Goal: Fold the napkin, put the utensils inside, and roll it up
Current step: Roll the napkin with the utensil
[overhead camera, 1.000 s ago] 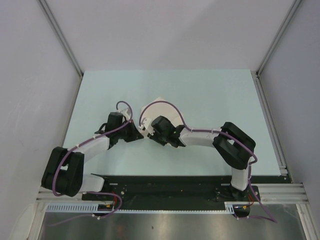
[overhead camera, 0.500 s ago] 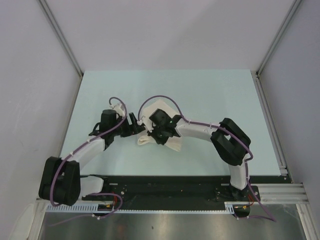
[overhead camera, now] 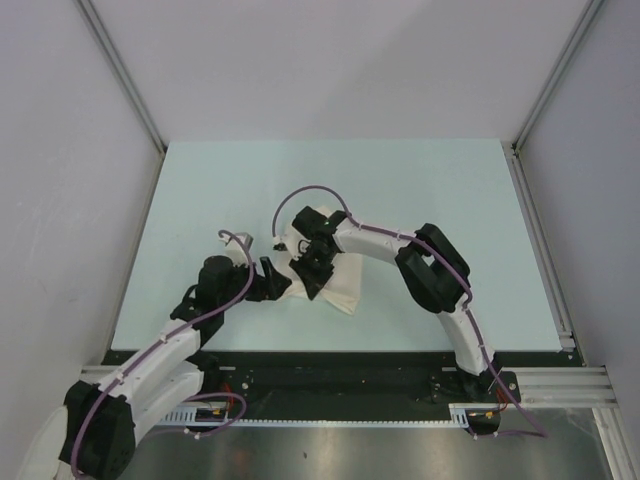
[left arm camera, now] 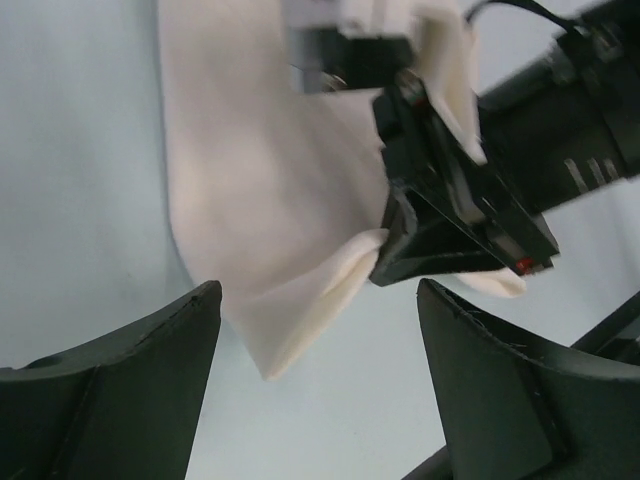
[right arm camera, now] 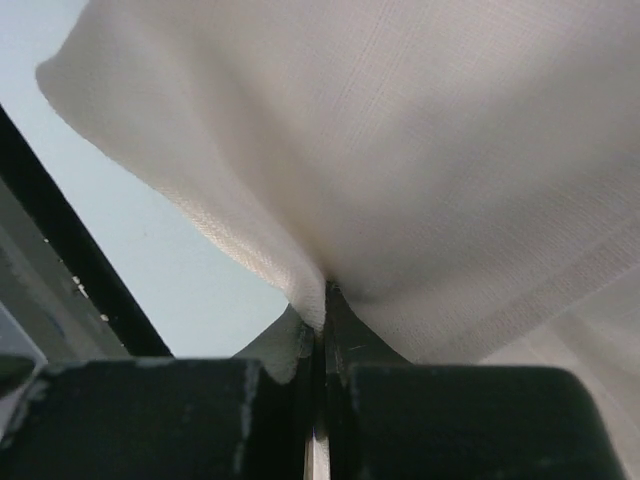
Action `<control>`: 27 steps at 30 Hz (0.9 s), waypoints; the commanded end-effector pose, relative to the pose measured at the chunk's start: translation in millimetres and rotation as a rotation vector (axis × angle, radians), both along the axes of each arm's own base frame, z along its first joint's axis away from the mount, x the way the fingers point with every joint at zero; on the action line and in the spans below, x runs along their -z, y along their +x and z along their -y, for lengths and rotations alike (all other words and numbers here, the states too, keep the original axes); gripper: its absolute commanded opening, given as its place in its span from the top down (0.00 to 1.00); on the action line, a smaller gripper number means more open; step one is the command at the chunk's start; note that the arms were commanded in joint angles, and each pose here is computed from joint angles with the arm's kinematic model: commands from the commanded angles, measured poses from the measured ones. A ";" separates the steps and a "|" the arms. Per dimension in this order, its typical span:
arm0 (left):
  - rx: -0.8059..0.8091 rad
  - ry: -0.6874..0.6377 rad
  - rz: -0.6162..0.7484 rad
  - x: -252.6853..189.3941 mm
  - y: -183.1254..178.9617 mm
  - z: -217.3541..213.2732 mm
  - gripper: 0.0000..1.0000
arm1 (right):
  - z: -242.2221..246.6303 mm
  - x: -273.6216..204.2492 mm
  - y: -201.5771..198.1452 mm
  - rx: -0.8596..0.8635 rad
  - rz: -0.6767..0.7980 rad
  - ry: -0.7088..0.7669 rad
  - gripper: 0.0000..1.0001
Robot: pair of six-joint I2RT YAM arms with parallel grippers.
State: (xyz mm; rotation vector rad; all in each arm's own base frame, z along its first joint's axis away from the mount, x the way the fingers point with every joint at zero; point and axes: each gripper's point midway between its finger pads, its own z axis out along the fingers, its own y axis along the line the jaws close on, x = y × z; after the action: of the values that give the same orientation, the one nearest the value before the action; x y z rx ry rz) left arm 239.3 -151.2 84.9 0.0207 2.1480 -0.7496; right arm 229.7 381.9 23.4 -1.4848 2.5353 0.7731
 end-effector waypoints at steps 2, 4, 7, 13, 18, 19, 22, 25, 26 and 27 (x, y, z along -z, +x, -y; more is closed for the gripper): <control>-0.034 0.117 0.069 -1.0 1.7 -6.9 0.16 | -0.5 -8.4 -8.8 0.021 -0.204 0.046 1.00; -0.020 0.145 0.038 6.5 -2.2 -6.1 0.17 | 1.0 -3.1 -6.0 0.032 -0.231 0.041 1.00; 0.024 0.165 0.055 6.4 -5.0 4.6 0.18 | 5.4 1.4 -3.8 0.044 -0.274 0.036 1.00; 0.017 0.270 0.098 4.6 2.2 8.6 0.17 | 10.0 7.8 1.9 0.070 -0.338 0.048 1.00; 0.047 0.305 0.096 6.5 7.6 14.6 0.19 | 12.7 15.8 3.3 0.083 -0.374 0.031 1.00; 0.039 0.309 0.082 7.9 8.5 14.5 0.20 | 12.5 17.1 3.1 0.083 -0.378 0.029 1.00; 0.019 0.340 0.003 17.7 2.6 8.9 0.25 | 14.2 19.6 6.0 0.094 -0.385 0.024 1.00; 0.044 0.279 -0.040 17.9 -6.6 17.9 0.26 | 14.3 19.9 8.4 0.100 -0.386 0.027 1.00; 0.054 0.255 -0.050 17.0 -8.8 22.1 0.26 | 14.6 20.5 8.0 0.100 -0.388 0.025 1.00; 0.068 0.231 -0.066 17.0 -12.1 26.5 0.26 | 14.9 21.0 8.4 0.100 -0.390 0.026 1.00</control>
State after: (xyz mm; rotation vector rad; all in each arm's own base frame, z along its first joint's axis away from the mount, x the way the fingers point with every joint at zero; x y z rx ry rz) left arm 231.7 -160.8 54.6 0.2253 2.2872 -0.4265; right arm 235.2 377.0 19.6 -1.2965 2.7588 1.2510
